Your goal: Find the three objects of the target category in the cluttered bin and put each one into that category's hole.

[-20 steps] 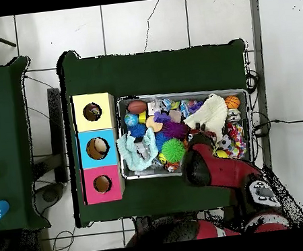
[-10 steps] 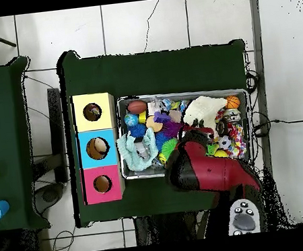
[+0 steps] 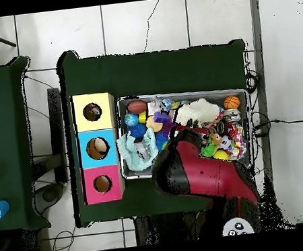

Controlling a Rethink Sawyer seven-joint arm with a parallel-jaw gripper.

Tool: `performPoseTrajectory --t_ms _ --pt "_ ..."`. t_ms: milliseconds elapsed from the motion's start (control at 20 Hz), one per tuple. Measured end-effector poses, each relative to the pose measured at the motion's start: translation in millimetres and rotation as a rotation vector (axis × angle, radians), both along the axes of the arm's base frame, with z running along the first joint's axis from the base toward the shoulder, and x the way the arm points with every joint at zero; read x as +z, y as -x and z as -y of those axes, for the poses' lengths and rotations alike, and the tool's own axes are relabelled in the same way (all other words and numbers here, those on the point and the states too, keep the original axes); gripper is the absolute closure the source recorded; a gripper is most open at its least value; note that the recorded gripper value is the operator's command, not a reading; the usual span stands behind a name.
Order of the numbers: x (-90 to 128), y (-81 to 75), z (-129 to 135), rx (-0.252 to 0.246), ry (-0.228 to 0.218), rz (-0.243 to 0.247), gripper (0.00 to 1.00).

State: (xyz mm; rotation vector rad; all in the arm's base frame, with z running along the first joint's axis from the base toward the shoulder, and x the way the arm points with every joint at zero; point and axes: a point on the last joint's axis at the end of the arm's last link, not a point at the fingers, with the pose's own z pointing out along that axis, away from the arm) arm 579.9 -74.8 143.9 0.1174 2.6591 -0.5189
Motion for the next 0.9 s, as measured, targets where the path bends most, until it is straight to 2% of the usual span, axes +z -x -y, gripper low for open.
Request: performPoseTrajectory --t_ms 400,450,600,650,900 --pt "14 10.1 -53 -0.024 -0.059 -0.056 1.0" --pt "17 15.2 -69 -0.032 -0.08 -0.074 1.0" --pt "19 19.8 -77 -0.048 -0.102 -0.086 1.0" --pt "20 24.8 -85 -0.07 -0.128 -0.098 1.0" --pt "20 32.7 -95 -0.115 -0.172 -0.112 1.0"
